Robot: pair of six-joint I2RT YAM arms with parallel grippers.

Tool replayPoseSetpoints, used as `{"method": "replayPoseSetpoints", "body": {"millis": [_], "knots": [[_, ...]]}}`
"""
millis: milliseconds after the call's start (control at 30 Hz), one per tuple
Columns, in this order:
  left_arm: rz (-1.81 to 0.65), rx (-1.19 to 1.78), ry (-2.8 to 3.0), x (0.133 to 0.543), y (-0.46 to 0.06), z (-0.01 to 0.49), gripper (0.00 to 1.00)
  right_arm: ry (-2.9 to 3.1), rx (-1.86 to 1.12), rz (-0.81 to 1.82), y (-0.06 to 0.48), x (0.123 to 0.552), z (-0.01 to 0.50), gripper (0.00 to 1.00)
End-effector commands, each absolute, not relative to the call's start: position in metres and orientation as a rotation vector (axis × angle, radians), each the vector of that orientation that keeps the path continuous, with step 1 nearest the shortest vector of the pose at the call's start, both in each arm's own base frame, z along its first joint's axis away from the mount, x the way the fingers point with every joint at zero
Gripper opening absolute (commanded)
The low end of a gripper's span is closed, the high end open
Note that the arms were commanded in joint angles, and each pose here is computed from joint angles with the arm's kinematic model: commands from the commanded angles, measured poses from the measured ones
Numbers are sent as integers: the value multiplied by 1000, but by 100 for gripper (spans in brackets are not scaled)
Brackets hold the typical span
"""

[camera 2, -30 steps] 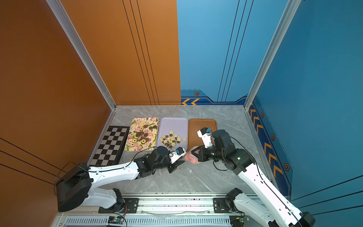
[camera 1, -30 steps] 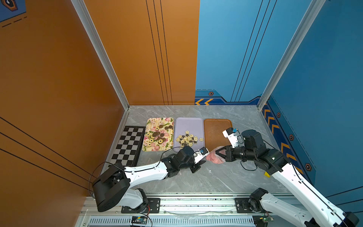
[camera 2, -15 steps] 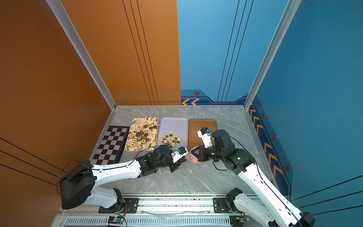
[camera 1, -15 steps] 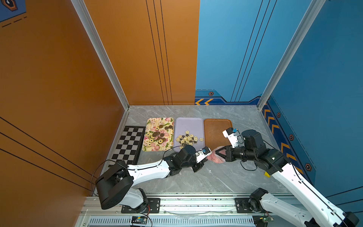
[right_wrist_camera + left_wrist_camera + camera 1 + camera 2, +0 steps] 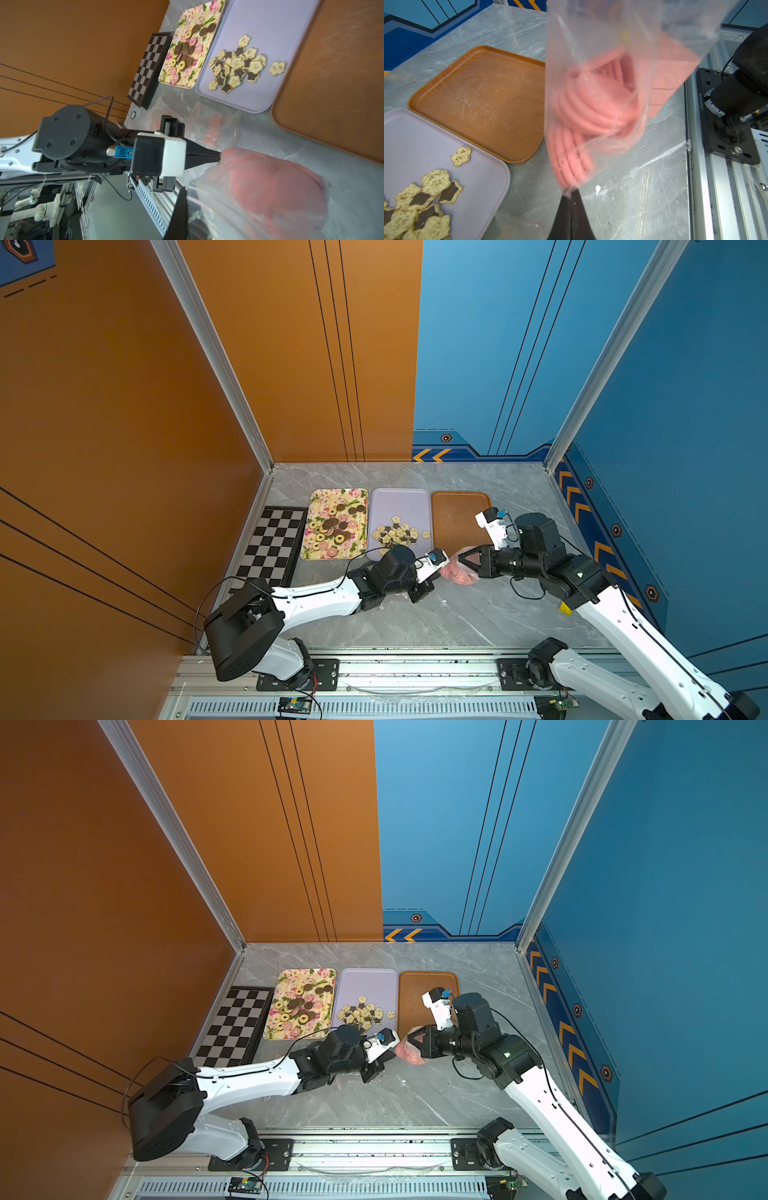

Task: Pour cookies out of the ziploc bag
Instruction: 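Pour the cookies out of the ziploc bag onto the tray.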

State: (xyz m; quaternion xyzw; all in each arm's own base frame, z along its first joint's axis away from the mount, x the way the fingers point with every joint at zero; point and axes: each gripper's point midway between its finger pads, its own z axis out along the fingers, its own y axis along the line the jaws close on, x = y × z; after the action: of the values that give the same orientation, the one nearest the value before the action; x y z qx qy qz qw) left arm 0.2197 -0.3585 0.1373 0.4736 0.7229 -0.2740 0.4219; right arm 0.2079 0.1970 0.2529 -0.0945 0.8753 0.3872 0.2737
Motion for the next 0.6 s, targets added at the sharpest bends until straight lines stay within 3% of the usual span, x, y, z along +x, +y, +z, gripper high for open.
{"method": "replayPoseSetpoints", "body": {"millis": [0,300,567], "knots": [[-782,1115,1822,233,-369,151,0,2326,-149,991,181,228,245,0],[-1095,1092,2010,255,-406,131,0,2443,86,942,151,275,188,0],[-1219,1083,2064,249,-435,129,0,2434,125,962,145,294,196,0]]}}
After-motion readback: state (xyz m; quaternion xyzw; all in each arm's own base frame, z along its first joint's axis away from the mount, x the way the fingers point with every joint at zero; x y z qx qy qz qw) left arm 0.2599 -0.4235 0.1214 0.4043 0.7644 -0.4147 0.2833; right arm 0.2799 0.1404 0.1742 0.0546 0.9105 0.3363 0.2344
